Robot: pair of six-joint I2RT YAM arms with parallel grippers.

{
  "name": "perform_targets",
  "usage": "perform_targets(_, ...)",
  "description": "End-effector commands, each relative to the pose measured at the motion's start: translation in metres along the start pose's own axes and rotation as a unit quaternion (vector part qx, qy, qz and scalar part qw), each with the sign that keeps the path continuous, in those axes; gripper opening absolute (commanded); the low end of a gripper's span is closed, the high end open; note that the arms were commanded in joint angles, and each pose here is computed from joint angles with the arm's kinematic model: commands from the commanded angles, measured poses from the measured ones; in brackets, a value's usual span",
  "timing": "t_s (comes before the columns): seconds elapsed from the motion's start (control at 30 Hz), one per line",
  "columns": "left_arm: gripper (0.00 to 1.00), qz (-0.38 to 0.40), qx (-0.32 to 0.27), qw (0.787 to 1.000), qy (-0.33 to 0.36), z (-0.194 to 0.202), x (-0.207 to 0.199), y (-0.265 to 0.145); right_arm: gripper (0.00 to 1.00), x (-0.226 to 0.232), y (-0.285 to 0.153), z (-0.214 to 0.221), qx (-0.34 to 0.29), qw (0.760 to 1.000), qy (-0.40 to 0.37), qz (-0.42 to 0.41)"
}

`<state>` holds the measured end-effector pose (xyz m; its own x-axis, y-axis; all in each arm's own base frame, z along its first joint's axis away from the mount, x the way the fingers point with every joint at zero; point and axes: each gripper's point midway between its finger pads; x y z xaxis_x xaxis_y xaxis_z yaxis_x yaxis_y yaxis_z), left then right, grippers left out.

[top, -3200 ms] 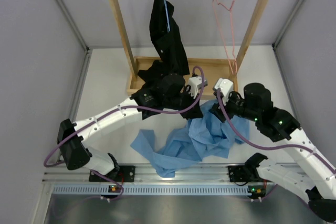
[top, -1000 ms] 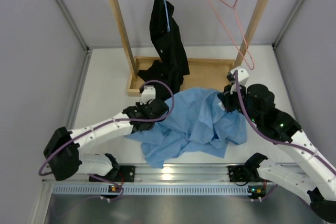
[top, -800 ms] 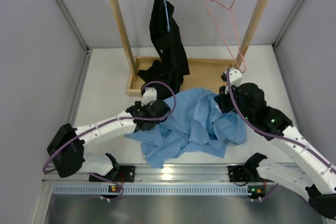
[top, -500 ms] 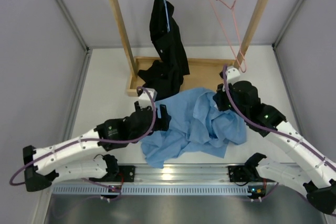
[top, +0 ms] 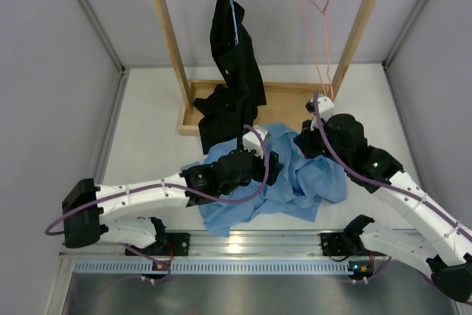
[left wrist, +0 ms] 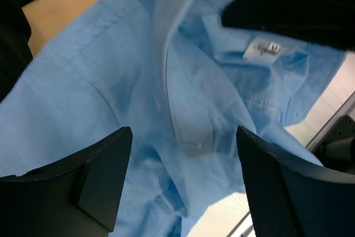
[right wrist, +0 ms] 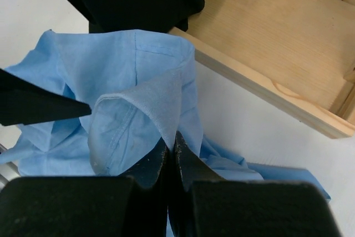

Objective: Place the shirt on the hanger

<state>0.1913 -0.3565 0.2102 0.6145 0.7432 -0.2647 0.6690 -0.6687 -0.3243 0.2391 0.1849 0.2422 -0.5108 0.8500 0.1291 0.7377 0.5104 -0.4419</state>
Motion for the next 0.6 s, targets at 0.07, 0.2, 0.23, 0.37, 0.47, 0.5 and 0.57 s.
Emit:
perform_targets(0.07, 0.78, 0.038, -0.095, 0.995, -0.022, -0.051, -0.013, 0.010, 0.00, 0.015, -0.004, -0.025, -0.038, 0.998, -0.007, -0.045)
perform_targets(0.2, 0.78, 0.056, -0.088, 0.994, -0.032, -0.050, -0.005, 0.016, 0.00, 0.023, -0.006, -0.026, -0.038, 0.997, -0.015, -0.068)
perform_targets(0.23, 0.77, 0.060, -0.090, 0.993, -0.040, -0.053, 0.004, 0.019, 0.00, 0.025, -0.007, -0.027, -0.040, 0.996, -0.016, -0.073)
perform_targets(0.37, 0.60, 0.132, -0.076, 0.987, -0.047, -0.042, -0.006, 0.018, 0.00, 0.025, -0.012, -0.034, -0.053, 0.996, -0.020, -0.072)
perform_targets(0.47, 0.55, 0.197, -0.070, 0.977, -0.039, -0.036, -0.026, 0.011, 0.00, 0.018, -0.014, -0.040, -0.061, 0.996, -0.019, -0.055)
perform_targets(0.5, 0.55, 0.212, -0.060, 0.975, -0.036, -0.028, -0.029, 0.010, 0.00, 0.018, -0.015, -0.041, -0.063, 0.996, -0.017, -0.055)
perform_targets(0.57, 0.55, 0.220, -0.069, 0.972, -0.037, -0.027, -0.031, 0.010, 0.00, 0.019, -0.016, -0.045, -0.067, 0.996, -0.014, -0.055)
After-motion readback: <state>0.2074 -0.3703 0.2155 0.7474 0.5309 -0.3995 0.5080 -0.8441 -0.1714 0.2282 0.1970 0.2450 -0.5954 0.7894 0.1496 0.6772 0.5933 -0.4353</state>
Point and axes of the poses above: each gripper's point midway between its finger pads, its own y axis out along the fingers, its own x axis along the line the jaws close on, z = x × y, and after that the axes turned 1 degree about -y, right-handed
